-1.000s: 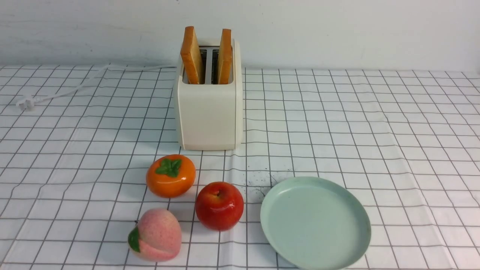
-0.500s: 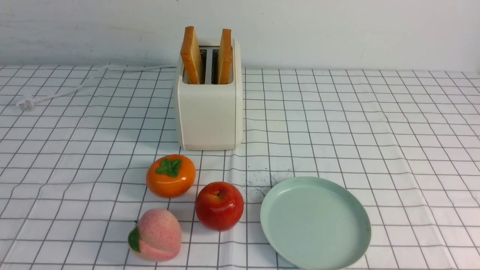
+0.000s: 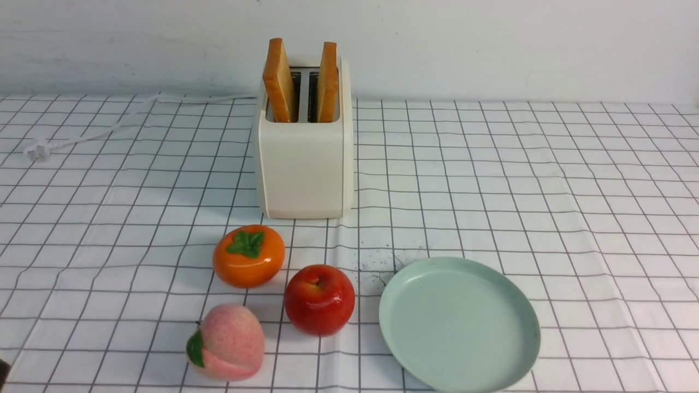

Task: Take toasted bread from bread machine on white checkered table place on plate.
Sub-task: 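Reach for a toast slice standing in the toaster with the left gripper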

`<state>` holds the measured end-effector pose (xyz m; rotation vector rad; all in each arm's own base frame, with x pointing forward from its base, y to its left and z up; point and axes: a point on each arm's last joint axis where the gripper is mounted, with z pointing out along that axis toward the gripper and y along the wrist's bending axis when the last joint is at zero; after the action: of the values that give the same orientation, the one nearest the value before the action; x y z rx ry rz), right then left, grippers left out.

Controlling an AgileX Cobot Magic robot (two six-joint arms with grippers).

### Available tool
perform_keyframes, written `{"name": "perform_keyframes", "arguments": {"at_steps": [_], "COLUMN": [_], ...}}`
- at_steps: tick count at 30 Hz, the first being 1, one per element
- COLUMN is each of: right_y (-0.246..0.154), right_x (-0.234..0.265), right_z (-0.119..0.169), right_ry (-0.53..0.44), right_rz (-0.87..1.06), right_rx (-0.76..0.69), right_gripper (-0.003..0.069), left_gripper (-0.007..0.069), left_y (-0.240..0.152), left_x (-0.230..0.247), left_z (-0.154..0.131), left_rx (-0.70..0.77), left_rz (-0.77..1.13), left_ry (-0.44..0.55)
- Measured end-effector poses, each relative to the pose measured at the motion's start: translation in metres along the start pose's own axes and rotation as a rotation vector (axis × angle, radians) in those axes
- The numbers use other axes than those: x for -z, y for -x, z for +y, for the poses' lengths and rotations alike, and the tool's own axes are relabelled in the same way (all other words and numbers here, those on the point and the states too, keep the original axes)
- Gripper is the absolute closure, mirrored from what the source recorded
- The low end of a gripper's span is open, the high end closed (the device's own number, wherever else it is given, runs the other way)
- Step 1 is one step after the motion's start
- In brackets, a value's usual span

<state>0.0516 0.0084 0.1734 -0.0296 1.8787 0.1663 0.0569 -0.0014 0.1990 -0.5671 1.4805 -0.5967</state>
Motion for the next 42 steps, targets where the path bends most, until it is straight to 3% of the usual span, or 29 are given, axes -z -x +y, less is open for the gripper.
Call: {"name": "perform_keyframes", "arguments": {"at_steps": [1, 4, 10, 14, 15, 17, 26, 32, 33, 34, 42], "right_y": [0.0, 0.0, 0.0, 0.0, 0.0, 0.0, 0.0, 0.004, 0.006, 0.009, 0.035], "right_x": [0.0, 0.0, 0.0, 0.0, 0.0, 0.0, 0.0, -0.001, -0.001, 0.0, 0.007], "right_z": [0.0, 0.0, 0.0, 0.0, 0.0, 0.0, 0.0, -0.001, -0.001, 0.0, -0.001], "right_ry": [0.0, 0.0, 0.0, 0.0, 0.0, 0.0, 0.0, -0.011, 0.047, 0.002, 0.09], "right_rz": [0.0, 0.0, 0.0, 0.0, 0.0, 0.0, 0.0, -0.056, -0.081, -0.124, -0.409], "right_rx": [0.0, 0.0, 0.0, 0.0, 0.0, 0.0, 0.0, 0.041, 0.029, -0.017, -0.46], "right_gripper": [0.0418, 0.0418, 0.0418, 0.0418, 0.0418, 0.0418, 0.0418, 0.0418, 0.0418, 0.0418, 0.0419], "left_gripper": [0.0387, 0.0387, 0.0407, 0.0523, 0.0597, 0.0638, 0.0638, 0.0638, 0.0638, 0.0638, 0.0638], "left_y": [0.005, 0.012, 0.014, 0.028, 0.039, 0.048, 0.066, 0.072, 0.072, 0.072, 0.068], "left_x": [0.0, 0.001, 0.001, 0.005, 0.005, 0.0, -0.034, -0.04, -0.04, -0.039, -0.036], "left_z": [-0.002, -0.004, -0.006, -0.026, -0.038, -0.048, -0.071, -0.086, -0.089, -0.091, -0.097], "left_rx": [0.106, 0.234, 0.282, 0.177, 0.109, 0.039, -0.109, -0.191, -0.207, -0.218, -0.266], "left_rz": [-0.049, -0.123, -0.119, -0.083, -0.071, -0.038, 0.155, 0.229, 0.242, 0.252, 0.334], "left_ry": [-0.023, -0.054, -0.059, -0.09, -0.094, -0.08, 0.014, -0.036, -0.054, -0.066, -0.115]}}
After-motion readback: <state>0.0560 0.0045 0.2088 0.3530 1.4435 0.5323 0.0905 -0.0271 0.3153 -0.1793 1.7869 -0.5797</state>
